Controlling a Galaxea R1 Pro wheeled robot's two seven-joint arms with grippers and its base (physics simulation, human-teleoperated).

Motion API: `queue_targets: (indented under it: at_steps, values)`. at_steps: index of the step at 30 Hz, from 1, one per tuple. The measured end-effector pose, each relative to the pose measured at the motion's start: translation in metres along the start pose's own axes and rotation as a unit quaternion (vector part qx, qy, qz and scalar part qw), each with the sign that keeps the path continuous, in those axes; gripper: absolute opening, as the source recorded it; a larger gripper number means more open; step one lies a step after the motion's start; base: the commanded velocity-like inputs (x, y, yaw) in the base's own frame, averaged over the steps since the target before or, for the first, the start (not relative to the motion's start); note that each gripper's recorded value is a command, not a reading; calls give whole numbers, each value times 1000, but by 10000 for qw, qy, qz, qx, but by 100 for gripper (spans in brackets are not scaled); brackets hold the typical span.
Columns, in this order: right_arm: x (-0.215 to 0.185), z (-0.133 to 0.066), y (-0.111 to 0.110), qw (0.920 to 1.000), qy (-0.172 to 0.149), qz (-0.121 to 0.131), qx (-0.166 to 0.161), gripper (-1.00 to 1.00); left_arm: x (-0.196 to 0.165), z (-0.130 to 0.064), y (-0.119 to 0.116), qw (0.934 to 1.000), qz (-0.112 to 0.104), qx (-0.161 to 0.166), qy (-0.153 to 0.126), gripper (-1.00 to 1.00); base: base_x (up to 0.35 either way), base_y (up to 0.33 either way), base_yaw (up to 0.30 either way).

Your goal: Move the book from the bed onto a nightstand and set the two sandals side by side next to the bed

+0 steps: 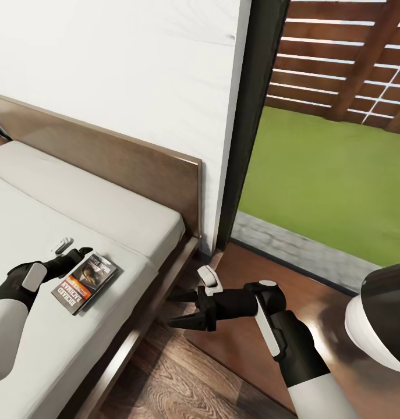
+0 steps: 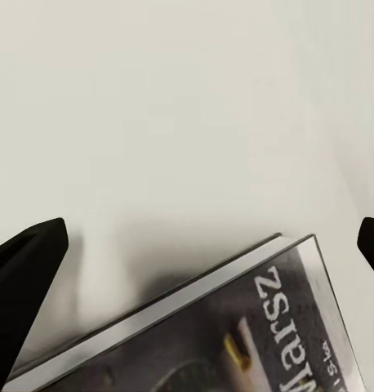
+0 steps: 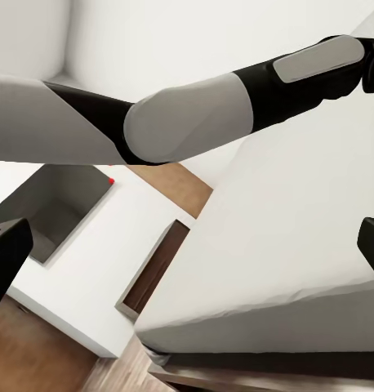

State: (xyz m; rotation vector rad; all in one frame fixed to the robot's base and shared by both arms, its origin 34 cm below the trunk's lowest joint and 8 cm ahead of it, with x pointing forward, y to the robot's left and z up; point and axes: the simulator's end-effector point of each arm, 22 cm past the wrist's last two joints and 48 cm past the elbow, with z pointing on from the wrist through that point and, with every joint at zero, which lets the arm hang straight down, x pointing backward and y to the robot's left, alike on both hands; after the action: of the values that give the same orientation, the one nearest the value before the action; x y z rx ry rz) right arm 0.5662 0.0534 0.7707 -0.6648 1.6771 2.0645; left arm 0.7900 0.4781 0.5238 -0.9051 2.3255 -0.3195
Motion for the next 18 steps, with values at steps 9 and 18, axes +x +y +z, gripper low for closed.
queue_targets:
  at_steps: [9,18]
  values:
    - [0,0,0,10000,-2,-10,-3,100,0,0,0,10000,-6,2,-3,100,0,0,0]
    - [0,0,0,10000,-2,-15,-3,100,0,0,0,10000,-2,6,0,100,0,0,0]
